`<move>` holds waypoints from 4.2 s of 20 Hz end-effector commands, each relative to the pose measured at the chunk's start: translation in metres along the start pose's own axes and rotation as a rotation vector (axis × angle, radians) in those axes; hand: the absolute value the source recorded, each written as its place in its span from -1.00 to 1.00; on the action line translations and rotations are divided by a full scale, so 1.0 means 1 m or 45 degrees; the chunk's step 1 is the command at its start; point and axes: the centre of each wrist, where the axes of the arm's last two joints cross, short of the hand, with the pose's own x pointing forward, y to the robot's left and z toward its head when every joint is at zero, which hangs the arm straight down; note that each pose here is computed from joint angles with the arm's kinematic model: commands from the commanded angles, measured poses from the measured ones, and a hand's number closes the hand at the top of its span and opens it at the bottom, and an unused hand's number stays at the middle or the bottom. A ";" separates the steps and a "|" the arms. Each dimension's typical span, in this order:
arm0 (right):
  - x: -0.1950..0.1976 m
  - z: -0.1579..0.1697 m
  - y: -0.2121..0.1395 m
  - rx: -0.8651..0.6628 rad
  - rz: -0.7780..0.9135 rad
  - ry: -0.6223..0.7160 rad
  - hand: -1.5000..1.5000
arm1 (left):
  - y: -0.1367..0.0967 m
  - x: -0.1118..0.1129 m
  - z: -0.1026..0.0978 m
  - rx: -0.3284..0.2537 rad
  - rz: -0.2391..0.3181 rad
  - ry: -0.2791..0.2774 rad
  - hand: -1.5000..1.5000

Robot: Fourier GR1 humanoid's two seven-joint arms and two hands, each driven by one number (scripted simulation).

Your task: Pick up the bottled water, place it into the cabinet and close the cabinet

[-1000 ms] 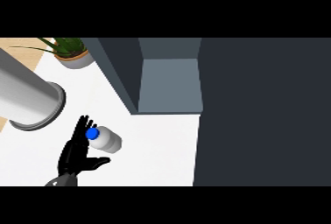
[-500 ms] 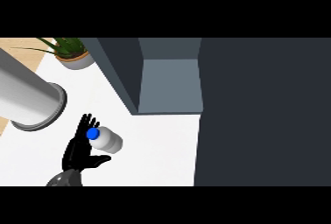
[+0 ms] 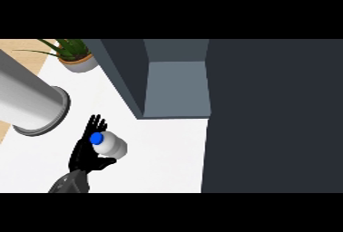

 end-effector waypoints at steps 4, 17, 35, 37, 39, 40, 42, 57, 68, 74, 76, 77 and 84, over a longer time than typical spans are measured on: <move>-0.008 -0.012 -0.013 -0.003 0.002 0.004 -1.00 | -0.028 -0.016 -0.011 -0.140 0.074 0.036 -1.00; -0.001 0.000 -0.009 -0.009 -0.005 0.001 -1.00 | -0.056 -0.047 0.003 -0.200 0.076 0.017 1.00; -0.029 -0.008 -0.010 -0.021 0.000 0.012 -1.00 | 0.012 0.014 0.000 -0.085 0.151 -0.151 1.00; -0.015 -0.005 -0.017 -0.004 0.006 0.000 -1.00 | 0.000 0.004 0.002 -0.122 0.166 -0.139 1.00; -0.011 -0.008 -0.004 0.012 -0.008 0.021 -1.00 | 0.004 0.013 0.005 -0.117 0.167 -0.131 1.00; -0.002 -0.008 0.005 0.022 0.008 0.010 -1.00 | 0.005 0.029 -0.008 -0.148 0.171 -0.143 1.00; -0.012 -0.015 -0.003 -0.009 0.014 0.020 -1.00 | -0.002 0.024 0.003 -0.160 0.177 -0.104 1.00; -0.005 -0.010 0.020 0.023 -0.045 0.031 -1.00 | -0.134 0.074 -0.029 -0.268 0.026 -0.187 1.00; -0.026 -0.023 0.004 0.037 -0.055 0.025 -1.00 | -0.241 0.095 -0.068 -0.253 -0.140 -0.219 1.00; -0.019 -0.009 0.004 0.030 -0.058 0.042 -1.00 | -0.267 0.118 -0.093 -0.237 -0.306 -0.308 1.00; -0.015 -0.018 0.012 0.036 -0.060 0.038 -1.00 | -0.273 0.111 -0.096 -0.222 -0.357 -0.265 1.00; -0.018 -0.017 0.016 0.035 -0.055 0.031 -1.00 | -0.276 0.120 -0.100 -0.226 -0.377 -0.322 1.00; -0.015 -0.019 0.011 0.050 -0.079 0.028 -1.00 | -0.302 0.123 -0.105 -0.099 -0.505 -0.351 1.00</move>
